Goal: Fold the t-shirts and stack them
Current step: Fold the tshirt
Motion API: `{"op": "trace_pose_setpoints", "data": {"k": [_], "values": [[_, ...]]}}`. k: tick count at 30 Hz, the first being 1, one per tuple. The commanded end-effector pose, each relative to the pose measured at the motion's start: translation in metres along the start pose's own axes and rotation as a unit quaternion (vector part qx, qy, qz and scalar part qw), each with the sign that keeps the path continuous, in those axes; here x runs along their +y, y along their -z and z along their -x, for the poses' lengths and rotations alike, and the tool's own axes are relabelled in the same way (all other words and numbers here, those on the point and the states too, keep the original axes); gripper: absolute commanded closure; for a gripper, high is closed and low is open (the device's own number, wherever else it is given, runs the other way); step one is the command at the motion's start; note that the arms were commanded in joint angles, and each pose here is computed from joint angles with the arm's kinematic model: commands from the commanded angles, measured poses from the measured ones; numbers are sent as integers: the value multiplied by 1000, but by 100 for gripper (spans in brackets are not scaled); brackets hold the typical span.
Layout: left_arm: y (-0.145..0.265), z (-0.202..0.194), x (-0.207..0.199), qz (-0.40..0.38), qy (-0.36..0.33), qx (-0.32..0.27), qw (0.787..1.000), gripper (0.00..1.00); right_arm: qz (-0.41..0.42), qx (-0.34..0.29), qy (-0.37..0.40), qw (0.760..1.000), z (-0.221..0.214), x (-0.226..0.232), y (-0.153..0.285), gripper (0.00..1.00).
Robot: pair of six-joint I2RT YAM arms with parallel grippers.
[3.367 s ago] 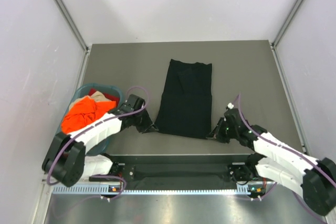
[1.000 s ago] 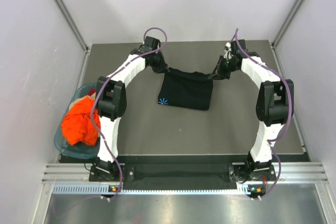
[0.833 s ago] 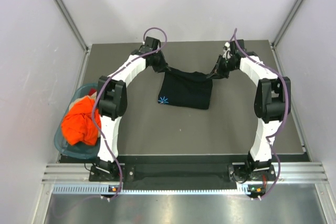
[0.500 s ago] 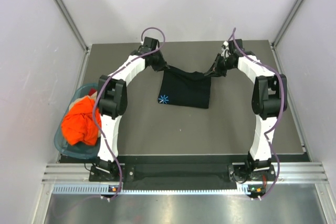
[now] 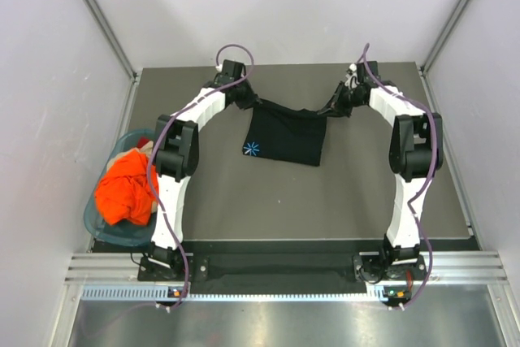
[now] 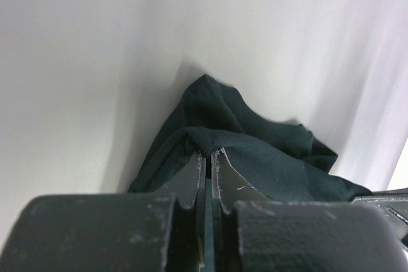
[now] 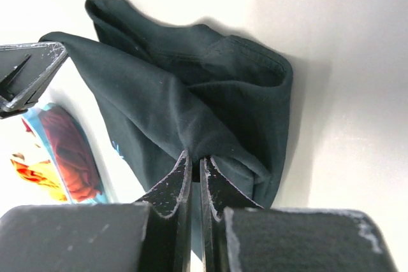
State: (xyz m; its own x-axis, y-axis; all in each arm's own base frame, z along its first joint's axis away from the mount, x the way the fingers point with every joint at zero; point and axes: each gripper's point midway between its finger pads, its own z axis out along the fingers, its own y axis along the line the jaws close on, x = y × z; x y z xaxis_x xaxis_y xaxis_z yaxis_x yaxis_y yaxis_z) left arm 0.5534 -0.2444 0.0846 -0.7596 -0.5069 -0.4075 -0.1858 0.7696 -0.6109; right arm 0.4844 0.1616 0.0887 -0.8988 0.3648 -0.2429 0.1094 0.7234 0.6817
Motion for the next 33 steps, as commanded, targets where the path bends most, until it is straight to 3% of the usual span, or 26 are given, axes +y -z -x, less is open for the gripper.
{"op": "trace_pose_setpoints", "data": {"k": [1,20,23,26,27,28,30,31,33], "values": [[16,45,-34,-47,-4,-79,996,100,31,-39,15,999,32,17,11,100],[-35,45,-51,-133,-26,-69,988,100,14,-46,-29,998,48,-20,-13,100],[-40,47,-54,-139,-35,-71,987,100,12,-52,-34,998,51,-23,-14,96],[-37,54,-52,-119,-52,-79,988,88,10,-61,-39,997,59,-26,-10,84],[-30,61,-53,-105,-56,-88,989,74,10,-62,-40,997,59,-26,-9,81],[-24,66,-54,-96,-62,-95,989,66,10,-66,-37,997,63,-23,-5,71],[0,80,-68,-96,-89,-116,985,55,0,-75,-26,997,71,-22,4,65],[8,83,-67,-84,-96,-119,985,41,-8,-72,-24,997,73,-18,13,61],[36,95,-80,-82,-121,-139,979,38,-25,-79,-12,996,79,-15,23,58]]}}
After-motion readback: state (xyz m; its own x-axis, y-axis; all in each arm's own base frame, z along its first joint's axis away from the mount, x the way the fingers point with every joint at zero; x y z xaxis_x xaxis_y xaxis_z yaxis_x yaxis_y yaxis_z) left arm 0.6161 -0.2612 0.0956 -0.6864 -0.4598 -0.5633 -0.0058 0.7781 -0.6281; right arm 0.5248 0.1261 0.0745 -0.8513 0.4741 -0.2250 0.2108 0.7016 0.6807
